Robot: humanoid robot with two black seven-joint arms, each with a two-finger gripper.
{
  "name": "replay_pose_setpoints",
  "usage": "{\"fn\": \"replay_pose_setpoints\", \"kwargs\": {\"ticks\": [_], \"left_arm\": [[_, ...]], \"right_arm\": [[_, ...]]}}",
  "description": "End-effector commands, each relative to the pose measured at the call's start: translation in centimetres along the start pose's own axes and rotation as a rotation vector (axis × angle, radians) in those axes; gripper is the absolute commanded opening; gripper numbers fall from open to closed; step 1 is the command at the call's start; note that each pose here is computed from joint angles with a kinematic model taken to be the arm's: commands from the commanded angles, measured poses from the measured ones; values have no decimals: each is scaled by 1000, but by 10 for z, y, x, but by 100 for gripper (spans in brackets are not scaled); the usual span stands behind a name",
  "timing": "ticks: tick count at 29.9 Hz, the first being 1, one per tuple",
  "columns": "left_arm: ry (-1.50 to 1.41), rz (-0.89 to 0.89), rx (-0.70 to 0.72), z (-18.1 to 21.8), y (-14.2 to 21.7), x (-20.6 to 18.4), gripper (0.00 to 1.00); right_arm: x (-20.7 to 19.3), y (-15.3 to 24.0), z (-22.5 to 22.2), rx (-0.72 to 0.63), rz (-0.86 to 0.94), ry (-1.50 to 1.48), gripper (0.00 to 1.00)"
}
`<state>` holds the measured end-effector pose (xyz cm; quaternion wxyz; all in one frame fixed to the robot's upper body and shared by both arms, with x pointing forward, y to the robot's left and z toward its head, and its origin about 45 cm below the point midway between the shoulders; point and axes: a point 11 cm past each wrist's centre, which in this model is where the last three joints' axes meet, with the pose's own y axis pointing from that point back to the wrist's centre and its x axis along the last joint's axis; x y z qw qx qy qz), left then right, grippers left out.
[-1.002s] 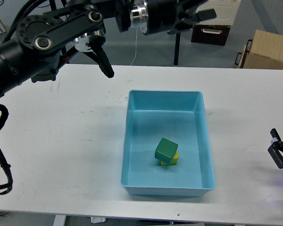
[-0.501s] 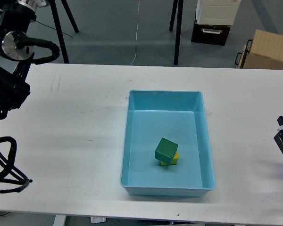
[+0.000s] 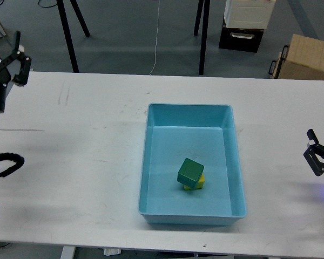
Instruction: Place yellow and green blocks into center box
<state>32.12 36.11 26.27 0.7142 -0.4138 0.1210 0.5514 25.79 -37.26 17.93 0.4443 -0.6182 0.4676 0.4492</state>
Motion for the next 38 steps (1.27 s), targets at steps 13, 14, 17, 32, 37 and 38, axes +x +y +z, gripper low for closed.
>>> {"fn": "replay_pose_setpoints", "kwargs": {"ticks": [13, 14, 17, 32, 37, 38], "left_arm": [[384, 367, 166, -74, 183, -29, 99], [400, 366, 190, -81, 185, -33, 99], [451, 352, 252, -100, 189, -46, 99], [467, 344, 264, -106, 188, -50, 99], [466, 339, 263, -105, 187, -51, 99], [465, 338, 263, -105, 186, -51, 99]], "right_arm": [[2, 49, 38, -20, 55, -64, 100], [3, 54, 38, -11, 61, -70, 100], [8, 68, 44, 17, 89, -98, 100], [-1, 85, 45, 84, 84, -121, 100], [-1, 87, 41, 87, 87, -110, 100], [-1, 88, 41, 89, 90, -110, 100]]}}
